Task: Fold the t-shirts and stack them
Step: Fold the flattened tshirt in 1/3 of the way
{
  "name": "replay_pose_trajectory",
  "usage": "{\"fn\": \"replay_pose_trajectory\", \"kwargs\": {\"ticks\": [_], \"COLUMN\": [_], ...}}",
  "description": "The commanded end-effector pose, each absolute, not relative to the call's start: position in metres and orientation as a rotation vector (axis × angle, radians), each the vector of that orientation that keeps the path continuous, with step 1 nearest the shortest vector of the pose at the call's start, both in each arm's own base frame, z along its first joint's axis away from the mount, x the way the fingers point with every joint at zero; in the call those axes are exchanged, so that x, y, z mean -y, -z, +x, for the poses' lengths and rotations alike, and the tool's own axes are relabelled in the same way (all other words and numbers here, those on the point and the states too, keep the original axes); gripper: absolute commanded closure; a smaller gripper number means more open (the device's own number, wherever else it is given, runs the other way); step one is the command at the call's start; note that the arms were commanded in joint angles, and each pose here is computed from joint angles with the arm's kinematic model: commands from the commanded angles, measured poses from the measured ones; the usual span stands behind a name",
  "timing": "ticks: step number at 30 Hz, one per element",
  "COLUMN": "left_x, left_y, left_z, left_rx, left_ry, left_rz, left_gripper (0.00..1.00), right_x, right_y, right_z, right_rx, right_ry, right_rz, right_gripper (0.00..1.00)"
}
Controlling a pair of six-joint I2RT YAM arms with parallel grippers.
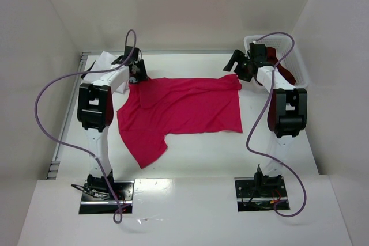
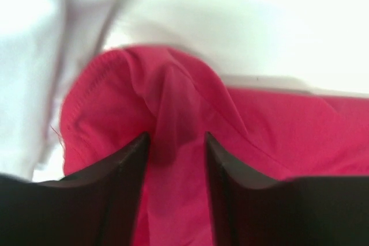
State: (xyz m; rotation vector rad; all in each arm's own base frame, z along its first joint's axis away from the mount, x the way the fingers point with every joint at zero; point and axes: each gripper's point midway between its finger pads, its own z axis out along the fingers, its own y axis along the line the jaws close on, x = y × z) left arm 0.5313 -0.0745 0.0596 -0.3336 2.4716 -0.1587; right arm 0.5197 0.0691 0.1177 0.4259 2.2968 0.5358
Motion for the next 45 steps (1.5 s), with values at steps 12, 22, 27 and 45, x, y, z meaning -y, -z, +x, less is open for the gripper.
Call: {"fn": "replay_pose_trajectory", "kwargs": {"ticks": [12,22,27,45], "left_x": [0.050,0.011,-0.003,-0.008], "left_y": [-0.082,-0.120,-0.132,-0.143], "left_z": [0.564,0.562,0.557,0.535], "left_rx": [-2.343,-2.271,-2.251,-2.262], "left_ry": [0.186,0.145,0.116,0.200], "left_rz": [-0.452,-0.456,-0.452,-0.453], "left_gripper": [1.00,1.00,1.00,0.48], "right_x": [-0.077,-0.079,-0.081,-0.099], "right_y": [-0.127,-0.115,-0.107,-0.069], "right_z": [0.529,0.522,0.518,0.493], "right_rx": [-2.256,-2.284,-2.302,-2.414], "right_ry": [-0.538,-0.518,-0.504,-0.459], "right_rz": [0.358,0.367,0.383,0.372], "right_gripper": [0.09,0.09,0.10,0.21]}}
